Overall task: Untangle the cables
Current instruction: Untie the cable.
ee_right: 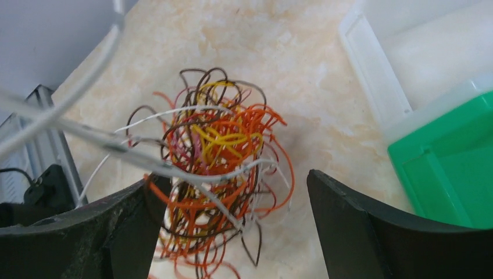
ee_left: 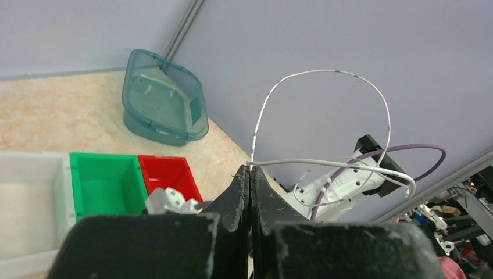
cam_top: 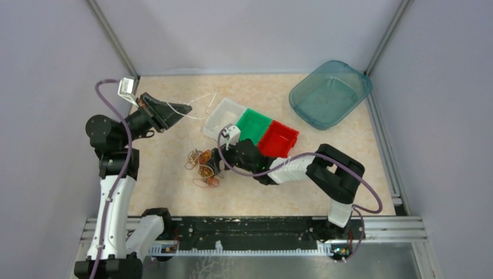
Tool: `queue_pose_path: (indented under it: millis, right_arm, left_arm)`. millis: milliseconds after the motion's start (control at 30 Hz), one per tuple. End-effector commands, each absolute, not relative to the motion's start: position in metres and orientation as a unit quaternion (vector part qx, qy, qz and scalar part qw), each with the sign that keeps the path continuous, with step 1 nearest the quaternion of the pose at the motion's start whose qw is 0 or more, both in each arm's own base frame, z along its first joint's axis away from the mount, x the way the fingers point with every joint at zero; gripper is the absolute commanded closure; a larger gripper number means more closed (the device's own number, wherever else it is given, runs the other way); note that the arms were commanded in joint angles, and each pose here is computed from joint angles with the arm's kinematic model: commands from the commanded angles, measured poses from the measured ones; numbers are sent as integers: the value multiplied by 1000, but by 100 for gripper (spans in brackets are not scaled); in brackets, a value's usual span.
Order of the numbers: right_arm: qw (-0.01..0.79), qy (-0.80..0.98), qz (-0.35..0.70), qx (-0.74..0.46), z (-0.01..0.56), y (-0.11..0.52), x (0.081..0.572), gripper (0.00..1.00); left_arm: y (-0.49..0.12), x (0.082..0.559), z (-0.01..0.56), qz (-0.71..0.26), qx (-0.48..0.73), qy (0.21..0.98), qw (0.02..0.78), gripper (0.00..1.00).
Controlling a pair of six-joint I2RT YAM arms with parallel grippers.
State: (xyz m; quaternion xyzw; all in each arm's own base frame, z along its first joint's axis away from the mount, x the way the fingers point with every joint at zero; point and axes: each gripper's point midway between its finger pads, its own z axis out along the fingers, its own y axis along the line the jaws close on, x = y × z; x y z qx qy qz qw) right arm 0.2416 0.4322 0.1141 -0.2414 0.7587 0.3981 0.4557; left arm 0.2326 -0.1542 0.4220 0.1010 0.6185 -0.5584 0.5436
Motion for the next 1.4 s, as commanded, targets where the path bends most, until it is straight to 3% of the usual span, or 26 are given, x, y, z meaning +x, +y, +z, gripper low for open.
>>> queue_pose_path:
  millis: [0,433,700,833,1200,1367]
  right_arm:
    - [515,728,394,-223,147,458,257,12]
    - [509,778,265,-254,71,433,260,21]
    - [521,785,236,-238,64,409,259,27]
    - [542,771,247,-227,84,393,254,26]
    - [596,674,396,-183,223,400,233,10]
    - [598,676,392,-179,230,430,250,9]
  left_arm:
    - [-154,221,462,-552,135,585,579,100]
    - [-150,214,519,-517,166,542,641,100]
    - [-141,218,562,-476,167,519,690,100]
    - [-140,222,561,-459,169,527,695,100]
    - [-145,232,511,-498,150,562,644,100]
    - [-145,230,508,-499,145,564,642,100]
